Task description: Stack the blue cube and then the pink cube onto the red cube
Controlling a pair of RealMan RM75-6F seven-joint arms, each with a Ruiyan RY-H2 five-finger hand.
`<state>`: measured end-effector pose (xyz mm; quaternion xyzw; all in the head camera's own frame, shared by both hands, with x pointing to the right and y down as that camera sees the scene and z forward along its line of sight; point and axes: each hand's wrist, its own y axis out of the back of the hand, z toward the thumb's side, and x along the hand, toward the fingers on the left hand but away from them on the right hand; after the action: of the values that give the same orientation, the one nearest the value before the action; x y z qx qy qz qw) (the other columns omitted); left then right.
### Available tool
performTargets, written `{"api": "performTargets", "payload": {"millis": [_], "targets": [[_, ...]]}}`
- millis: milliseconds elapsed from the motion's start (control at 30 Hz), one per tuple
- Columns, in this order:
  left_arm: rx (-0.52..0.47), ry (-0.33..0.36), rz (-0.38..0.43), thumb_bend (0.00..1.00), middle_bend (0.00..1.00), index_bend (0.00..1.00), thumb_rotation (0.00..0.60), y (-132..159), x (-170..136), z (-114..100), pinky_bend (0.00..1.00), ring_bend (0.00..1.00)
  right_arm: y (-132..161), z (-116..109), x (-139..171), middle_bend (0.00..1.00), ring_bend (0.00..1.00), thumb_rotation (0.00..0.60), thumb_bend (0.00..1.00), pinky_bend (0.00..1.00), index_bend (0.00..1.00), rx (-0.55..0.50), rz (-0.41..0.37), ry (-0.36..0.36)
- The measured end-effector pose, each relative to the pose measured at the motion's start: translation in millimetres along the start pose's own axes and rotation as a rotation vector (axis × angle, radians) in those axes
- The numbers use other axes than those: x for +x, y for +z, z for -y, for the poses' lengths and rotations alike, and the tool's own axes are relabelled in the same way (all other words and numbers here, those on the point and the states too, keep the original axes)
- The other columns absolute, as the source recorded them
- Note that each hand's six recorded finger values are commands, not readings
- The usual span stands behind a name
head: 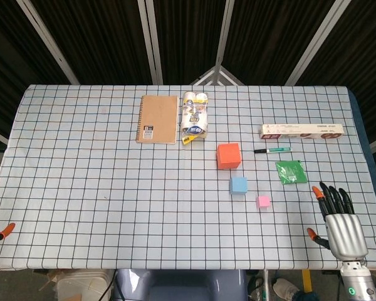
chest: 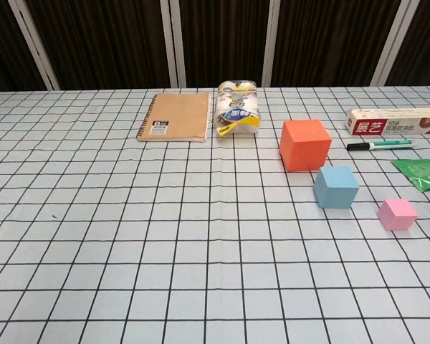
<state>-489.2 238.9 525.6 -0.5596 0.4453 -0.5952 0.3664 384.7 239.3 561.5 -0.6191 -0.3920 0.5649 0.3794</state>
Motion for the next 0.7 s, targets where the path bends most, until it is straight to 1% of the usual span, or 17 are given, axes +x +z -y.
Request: {"api": "performTargets", "payload": {"millis": [200,400,600,633,700], "targets": [[0.002,0.002,-0.019,0.13,0.0,0.08,0.6,-2.7,1.3,-0.1,0.0,0.0,31.0,7.9,-38.8,0.0,0.0,0.6,0.24,0.0,0.0,-0.038,-0.038,0.102],[0.009,-0.011,-0.02,0.13,0.0,0.08,0.6,-2.1,4.8,2.8,0.0,0.0,69.5,6.5,-83.5,0.0,0.0,0.6,0.24,0.0,0.0,-0.013,-0.058,0.163],[0.003,-0.014,-0.038,0.13,0.0,0.08,0.6,-6.7,8.2,1.9,0.0,0.0,106.3,11.9,-116.3,0.0,0.0,0.6,0.24,0.0,0.01,-0.015,-0.038,0.224],[0.001,-0.015,-0.04,0.13,0.0,0.08,0.6,-7.5,8.6,1.7,0.0,0.0,111.6,14.0,-120.1,0.0,0.0,0.6,0.24,0.0,0.02,-0.019,-0.031,0.233],[-0.004,-0.016,-0.043,0.13,0.0,0.08,0.6,-8.6,9.4,1.2,0.0,0.0,124.7,20.0,-128.3,0.0,0.0,0.6,0.24,0.0,0.07,-0.027,-0.016,0.256]]}}
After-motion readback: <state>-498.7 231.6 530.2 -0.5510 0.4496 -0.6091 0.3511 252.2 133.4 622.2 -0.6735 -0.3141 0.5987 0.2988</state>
